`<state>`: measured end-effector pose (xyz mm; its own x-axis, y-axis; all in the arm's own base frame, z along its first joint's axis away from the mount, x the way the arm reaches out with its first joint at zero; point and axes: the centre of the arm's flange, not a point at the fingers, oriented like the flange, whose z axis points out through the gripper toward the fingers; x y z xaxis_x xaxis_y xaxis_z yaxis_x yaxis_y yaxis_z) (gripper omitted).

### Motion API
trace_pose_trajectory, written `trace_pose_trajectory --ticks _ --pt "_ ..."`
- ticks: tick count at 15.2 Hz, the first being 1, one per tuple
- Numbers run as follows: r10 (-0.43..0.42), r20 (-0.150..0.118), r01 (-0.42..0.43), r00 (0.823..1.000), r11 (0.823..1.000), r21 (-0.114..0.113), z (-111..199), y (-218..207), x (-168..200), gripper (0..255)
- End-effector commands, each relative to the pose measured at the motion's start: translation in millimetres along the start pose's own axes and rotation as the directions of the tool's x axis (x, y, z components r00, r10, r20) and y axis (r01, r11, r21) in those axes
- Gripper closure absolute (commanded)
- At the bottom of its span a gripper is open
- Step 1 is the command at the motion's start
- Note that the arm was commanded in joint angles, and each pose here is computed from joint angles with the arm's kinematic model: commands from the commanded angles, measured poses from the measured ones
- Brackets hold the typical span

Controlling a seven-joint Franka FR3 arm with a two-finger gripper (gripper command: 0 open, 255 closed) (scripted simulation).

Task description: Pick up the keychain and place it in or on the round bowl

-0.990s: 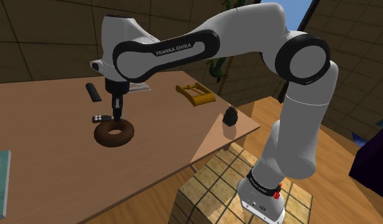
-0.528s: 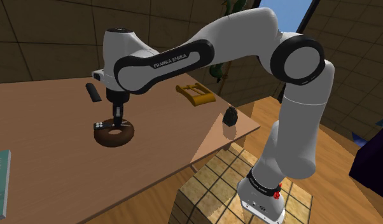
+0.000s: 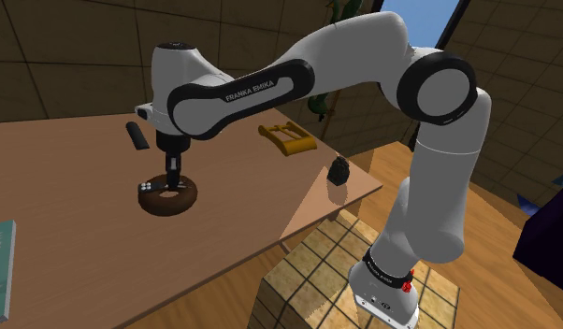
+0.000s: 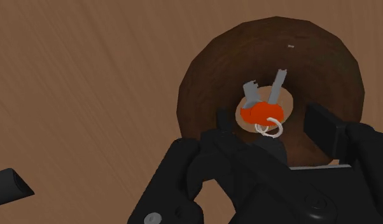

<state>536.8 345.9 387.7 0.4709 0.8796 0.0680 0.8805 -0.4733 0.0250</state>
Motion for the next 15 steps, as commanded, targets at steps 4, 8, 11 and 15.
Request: trace_pose_trajectory --ticks 4,8,11,15 --pt "0.000 0.000 0.000 1.000 1.000 0.000 0.0 0.0 0.0 0" --pt "0.000 0.000 0.000 1.000 1.000 0.000 -39.6 0.0 0.0 0" --pt "0.000 0.000 0.000 1.000 1.000 0.000 -50.0 0.0 0.0 0" --pt "0.000 0.000 0.000 1.000 1.000 0.000 -50.0 0.0 0.0 0"
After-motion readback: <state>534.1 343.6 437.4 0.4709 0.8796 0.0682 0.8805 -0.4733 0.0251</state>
